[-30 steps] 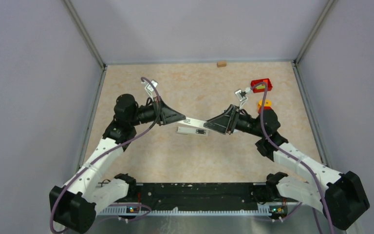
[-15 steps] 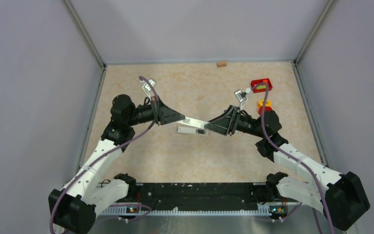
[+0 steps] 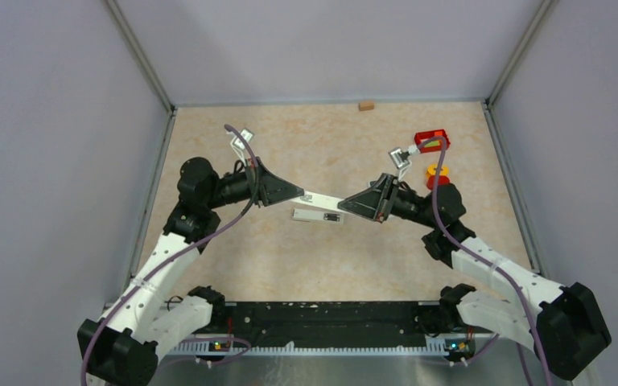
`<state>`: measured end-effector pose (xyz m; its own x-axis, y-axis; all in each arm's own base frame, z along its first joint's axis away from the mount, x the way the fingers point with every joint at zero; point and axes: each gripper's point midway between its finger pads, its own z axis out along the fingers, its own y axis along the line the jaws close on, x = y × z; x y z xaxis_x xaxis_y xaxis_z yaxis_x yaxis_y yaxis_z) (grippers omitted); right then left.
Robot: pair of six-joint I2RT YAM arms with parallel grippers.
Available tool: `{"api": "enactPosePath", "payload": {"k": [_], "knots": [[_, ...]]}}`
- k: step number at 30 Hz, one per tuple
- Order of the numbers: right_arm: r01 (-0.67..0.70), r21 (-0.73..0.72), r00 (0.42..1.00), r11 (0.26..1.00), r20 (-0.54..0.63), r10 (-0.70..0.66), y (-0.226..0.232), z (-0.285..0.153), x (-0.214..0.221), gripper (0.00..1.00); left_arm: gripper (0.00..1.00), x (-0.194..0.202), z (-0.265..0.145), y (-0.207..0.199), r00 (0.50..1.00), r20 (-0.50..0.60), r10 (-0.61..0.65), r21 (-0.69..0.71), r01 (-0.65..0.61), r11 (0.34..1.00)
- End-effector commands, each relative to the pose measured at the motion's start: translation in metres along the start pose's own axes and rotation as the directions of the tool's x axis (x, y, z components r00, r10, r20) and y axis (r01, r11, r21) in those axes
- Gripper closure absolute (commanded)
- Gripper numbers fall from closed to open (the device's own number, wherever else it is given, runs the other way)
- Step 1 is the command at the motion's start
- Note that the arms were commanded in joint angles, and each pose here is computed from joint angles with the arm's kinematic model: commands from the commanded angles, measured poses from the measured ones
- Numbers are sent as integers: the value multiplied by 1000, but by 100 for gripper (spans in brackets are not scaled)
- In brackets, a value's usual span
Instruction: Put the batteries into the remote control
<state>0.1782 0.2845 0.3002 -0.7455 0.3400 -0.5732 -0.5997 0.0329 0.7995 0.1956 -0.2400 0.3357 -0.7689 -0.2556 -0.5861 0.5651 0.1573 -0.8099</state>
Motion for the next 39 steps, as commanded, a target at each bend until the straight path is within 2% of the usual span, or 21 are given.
{"api": "enactPosePath", "payload": {"k": [1,2,3,5,6,8,10,13,17,20,23,27,29,39], "knots": [[37,-53,999,998,29,-36,14,3,-8,95,100,-12,-1,-16,998,36,60,34,-61,998],[34,-50,999,998,29,-32,14,3,-8,100,100,-12,-1,-15,997,38,61,31,-62,998],[32,-48,999,998,29,-31,13,4,-8,100,100,-13,-1,-13,998,41,58,23,-59,998],[29,-35,999,999,27,-28,10,4,-8,100,89,-14,0,-5,997,51,54,-10,-54,999],[28,-20,999,999,26,-27,7,5,-8,100,80,-13,0,2,998,51,42,-43,-40,998],[16,54,1000,998,22,-17,-7,8,-10,100,45,-15,-2,23,997,71,37,-149,-26,989],[3,171,1000,985,12,-5,-32,9,-9,100,19,-17,-8,55,994,98,37,-310,-5,951],[-18,345,999,938,-39,33,-76,10,-1,100,2,-17,-31,109,989,142,48,-565,42,824],[-37,429,982,903,-153,113,-116,19,20,100,1,-8,-57,159,986,163,34,-748,101,655],[-49,470,966,881,-203,161,-142,28,28,100,1,2,-63,179,987,159,13,-787,119,605],[-60,494,960,867,-210,186,-162,38,29,100,2,9,-62,193,987,162,-7,-797,135,588],[-79,517,950,853,-220,221,-185,49,33,100,27,20,-57,213,987,153,-55,-804,157,574],[-90,531,945,843,-220,240,-198,52,36,100,34,27,-52,221,988,128,-91,-800,157,580],[-127,584,938,802,-193,289,-226,45,36,100,38,51,-38,248,975,102,-196,-784,200,587]]}}
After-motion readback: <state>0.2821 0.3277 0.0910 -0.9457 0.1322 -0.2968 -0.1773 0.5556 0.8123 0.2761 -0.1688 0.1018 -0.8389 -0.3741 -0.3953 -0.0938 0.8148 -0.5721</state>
